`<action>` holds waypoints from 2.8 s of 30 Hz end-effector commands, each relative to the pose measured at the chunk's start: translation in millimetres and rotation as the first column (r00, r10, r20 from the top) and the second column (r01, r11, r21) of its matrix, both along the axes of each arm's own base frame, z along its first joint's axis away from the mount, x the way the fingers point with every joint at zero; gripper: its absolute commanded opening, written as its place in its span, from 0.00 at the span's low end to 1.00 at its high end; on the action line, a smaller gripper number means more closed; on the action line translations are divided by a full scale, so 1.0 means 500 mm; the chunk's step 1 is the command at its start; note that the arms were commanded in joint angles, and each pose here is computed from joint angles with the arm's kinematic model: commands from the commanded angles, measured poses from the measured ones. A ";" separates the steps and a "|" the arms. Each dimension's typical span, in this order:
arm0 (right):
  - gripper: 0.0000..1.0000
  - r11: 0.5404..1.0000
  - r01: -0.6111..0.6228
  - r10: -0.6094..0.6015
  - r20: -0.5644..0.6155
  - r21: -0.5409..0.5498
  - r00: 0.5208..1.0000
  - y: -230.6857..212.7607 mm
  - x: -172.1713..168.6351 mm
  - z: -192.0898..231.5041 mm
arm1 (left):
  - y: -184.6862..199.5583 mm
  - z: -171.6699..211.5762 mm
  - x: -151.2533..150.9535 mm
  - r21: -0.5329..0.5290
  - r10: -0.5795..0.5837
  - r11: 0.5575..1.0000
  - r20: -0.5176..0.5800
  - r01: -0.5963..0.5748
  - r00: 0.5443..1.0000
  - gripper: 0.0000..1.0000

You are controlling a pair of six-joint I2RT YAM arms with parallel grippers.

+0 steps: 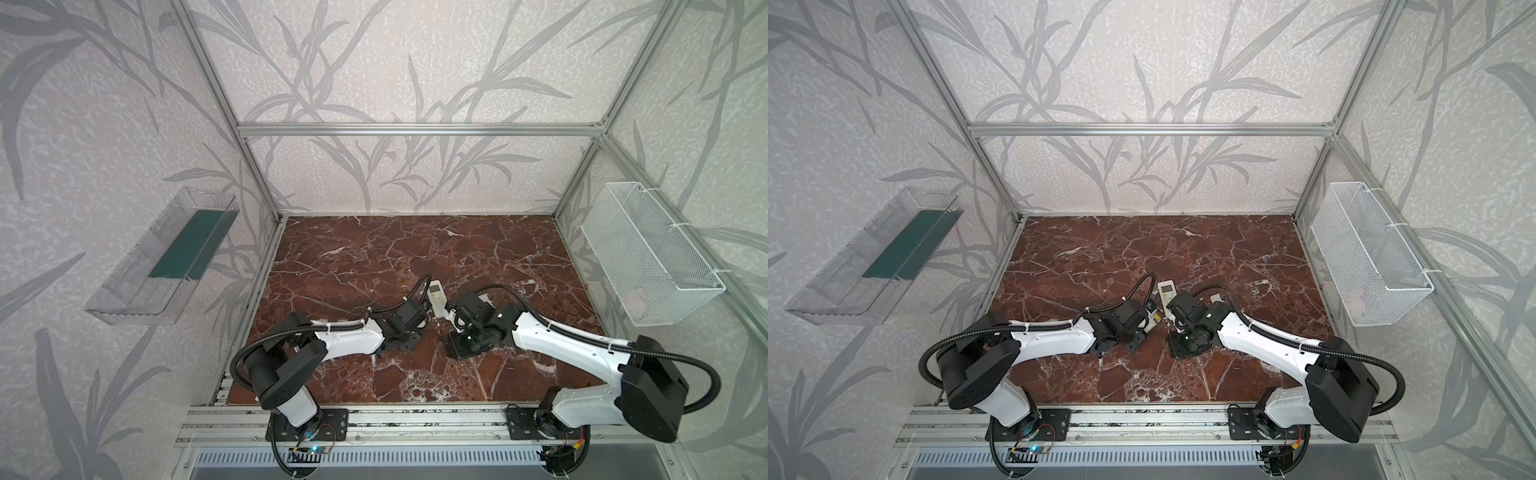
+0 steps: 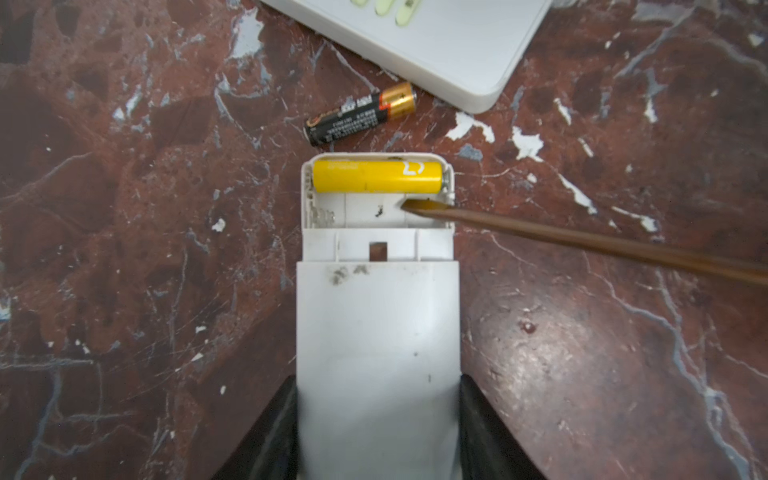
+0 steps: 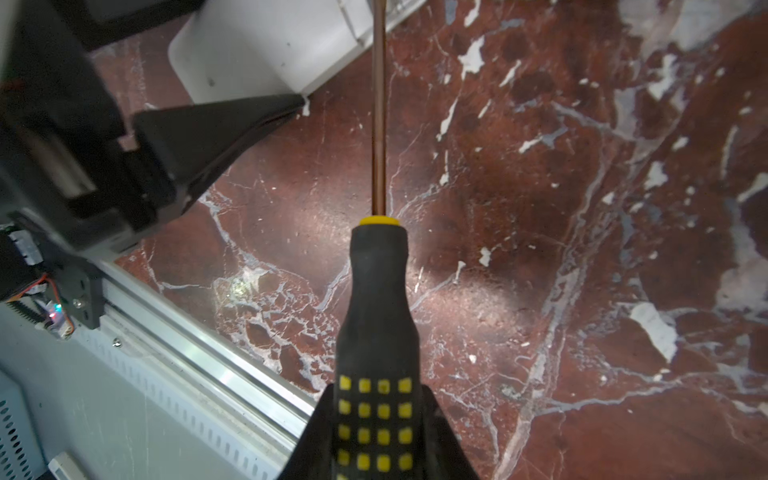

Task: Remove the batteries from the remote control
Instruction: 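Pry the yellow battery out with the screwdriver tip using the right gripper, then drop the remote shell with the left gripper while the right gripper withdraws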

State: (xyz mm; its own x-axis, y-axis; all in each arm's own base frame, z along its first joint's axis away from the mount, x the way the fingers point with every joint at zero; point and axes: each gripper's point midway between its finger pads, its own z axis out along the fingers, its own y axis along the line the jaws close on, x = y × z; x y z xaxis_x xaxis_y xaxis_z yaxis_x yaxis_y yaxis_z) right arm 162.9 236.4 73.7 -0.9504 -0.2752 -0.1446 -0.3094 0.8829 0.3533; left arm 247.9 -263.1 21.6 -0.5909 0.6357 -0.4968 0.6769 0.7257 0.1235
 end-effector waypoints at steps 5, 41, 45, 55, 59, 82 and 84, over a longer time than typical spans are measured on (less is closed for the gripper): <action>0.00 0.992 0.074 -0.067 0.072 -0.097 0.995 -0.011 0.039 -0.008 | -0.002 -0.039 -0.041 -0.037 0.018 0.999 -0.125 -0.023 0.992 0.48; 0.00 0.929 0.319 -0.267 0.256 -0.188 0.929 -0.029 0.059 -0.021 | -0.030 -0.044 -0.078 -0.078 -0.114 0.992 -0.204 0.100 0.972 0.39; 0.00 0.928 0.333 -0.279 0.280 -0.167 0.919 -0.022 0.071 -0.026 | -0.034 -0.043 -0.087 -0.100 -0.136 0.988 -0.210 0.117 0.968 0.39; 0.00 0.937 0.308 -0.254 0.281 -0.164 0.925 -0.008 0.068 -0.042 | -0.026 -0.052 -0.089 -0.087 -0.124 0.990 -0.217 0.107 0.968 0.39; 0.00 0.954 0.279 -0.236 0.305 -0.108 0.923 -0.008 0.065 -0.013 | -0.014 -0.053 -0.082 -0.064 -0.093 0.995 -0.199 0.082 0.976 0.39; 0.00 0.972 0.216 -0.235 0.459 0.095 0.857 -0.039 0.152 0.113 | 0.000 0.169 0.123 -0.243 0.247 0.939 -0.021 -0.245 0.969 0.99; 0.00 0.969 0.223 -0.246 0.457 0.105 0.855 -0.046 0.158 0.112 | 0.021 0.186 0.158 -0.270 0.315 0.911 -0.038 -0.313 0.948 0.99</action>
